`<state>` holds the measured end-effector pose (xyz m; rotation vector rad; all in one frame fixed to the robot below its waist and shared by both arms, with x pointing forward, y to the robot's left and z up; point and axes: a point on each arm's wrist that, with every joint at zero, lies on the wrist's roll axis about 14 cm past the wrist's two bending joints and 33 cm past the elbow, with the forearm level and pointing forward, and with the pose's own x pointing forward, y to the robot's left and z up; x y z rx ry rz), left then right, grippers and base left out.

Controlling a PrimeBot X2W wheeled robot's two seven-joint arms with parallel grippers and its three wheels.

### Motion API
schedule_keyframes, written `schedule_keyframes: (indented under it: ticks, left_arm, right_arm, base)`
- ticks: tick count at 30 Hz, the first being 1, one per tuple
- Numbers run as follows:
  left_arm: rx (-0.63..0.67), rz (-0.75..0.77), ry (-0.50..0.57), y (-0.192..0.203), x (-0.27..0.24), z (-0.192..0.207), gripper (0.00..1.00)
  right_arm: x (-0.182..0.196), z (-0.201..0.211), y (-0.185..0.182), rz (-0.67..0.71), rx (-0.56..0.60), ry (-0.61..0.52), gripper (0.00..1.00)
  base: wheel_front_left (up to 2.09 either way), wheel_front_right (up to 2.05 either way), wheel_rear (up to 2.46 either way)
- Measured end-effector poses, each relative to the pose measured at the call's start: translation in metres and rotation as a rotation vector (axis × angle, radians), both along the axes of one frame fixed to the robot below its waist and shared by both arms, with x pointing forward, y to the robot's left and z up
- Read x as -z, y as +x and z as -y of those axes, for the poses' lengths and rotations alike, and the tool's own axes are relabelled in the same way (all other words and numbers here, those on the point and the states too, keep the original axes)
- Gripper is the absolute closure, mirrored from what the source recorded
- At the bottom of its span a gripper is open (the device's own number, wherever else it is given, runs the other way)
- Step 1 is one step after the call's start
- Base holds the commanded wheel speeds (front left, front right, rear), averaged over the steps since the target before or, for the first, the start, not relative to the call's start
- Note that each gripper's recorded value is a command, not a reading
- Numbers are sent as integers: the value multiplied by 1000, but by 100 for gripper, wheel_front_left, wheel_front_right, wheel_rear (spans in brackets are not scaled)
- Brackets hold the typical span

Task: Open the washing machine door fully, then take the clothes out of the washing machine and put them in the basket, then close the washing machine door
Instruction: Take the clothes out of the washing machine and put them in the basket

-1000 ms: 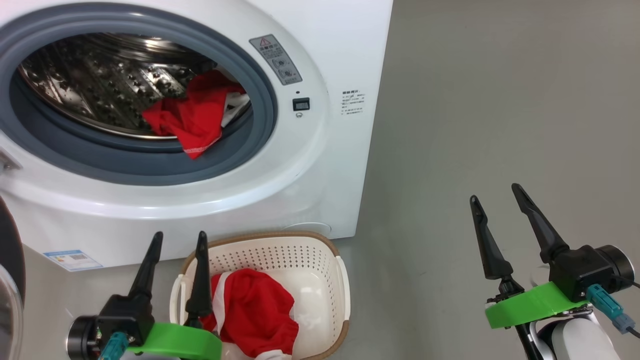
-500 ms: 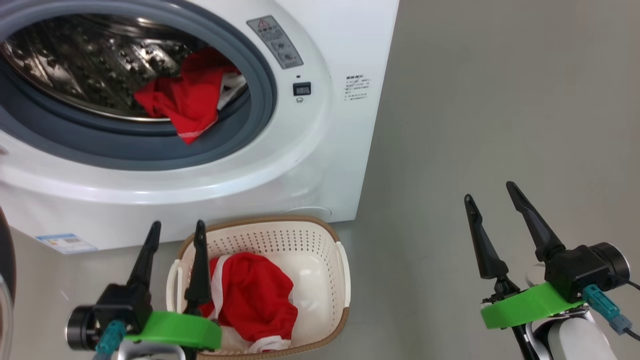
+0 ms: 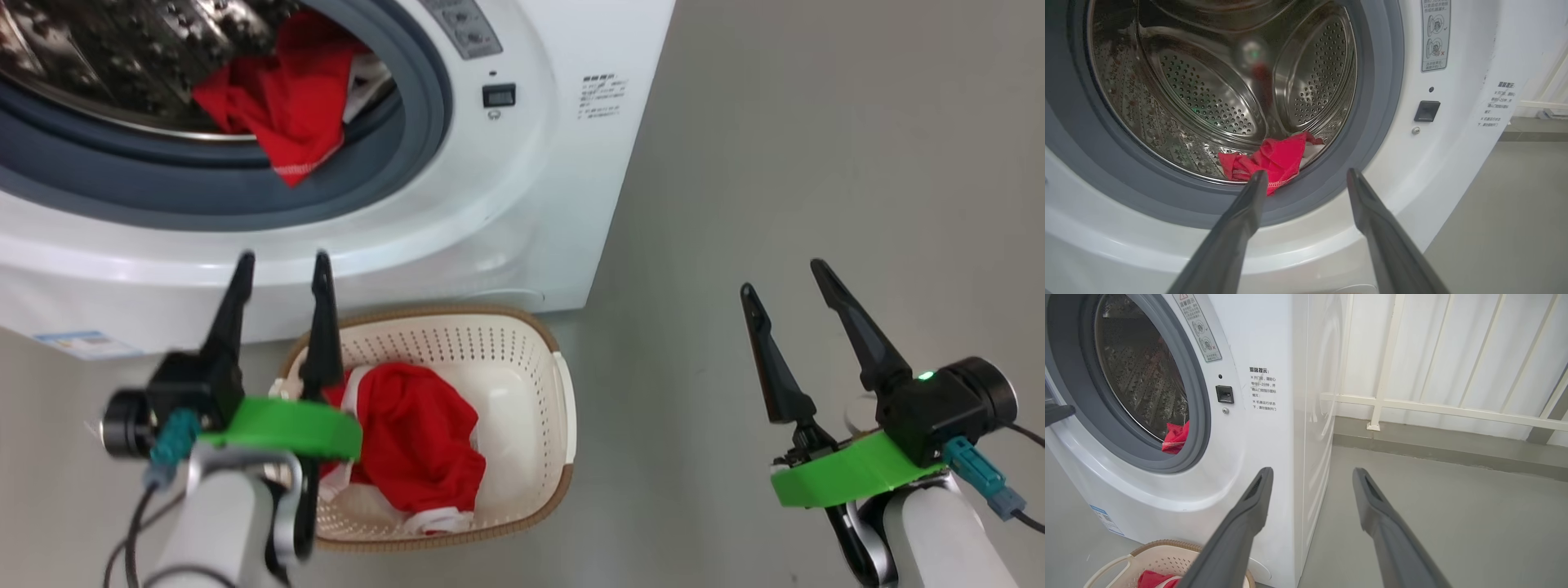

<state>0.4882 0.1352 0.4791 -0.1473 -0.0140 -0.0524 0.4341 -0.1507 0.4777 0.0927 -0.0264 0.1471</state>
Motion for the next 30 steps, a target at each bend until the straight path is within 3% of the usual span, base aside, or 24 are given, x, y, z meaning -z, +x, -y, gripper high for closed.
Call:
schedule_keyframes:
  ticks: [19,30]
  left_arm:
    - [36,-37,41,120,20,4,0]
    - [71,-289,34,161,62,12,0]
  right_arm:
    - [46,-7,37,-78,-27,-5,0]
    - [60,-1,42,-108,-19,-18,0]
  base:
    - [0,0,0]
    - [0,0,0]
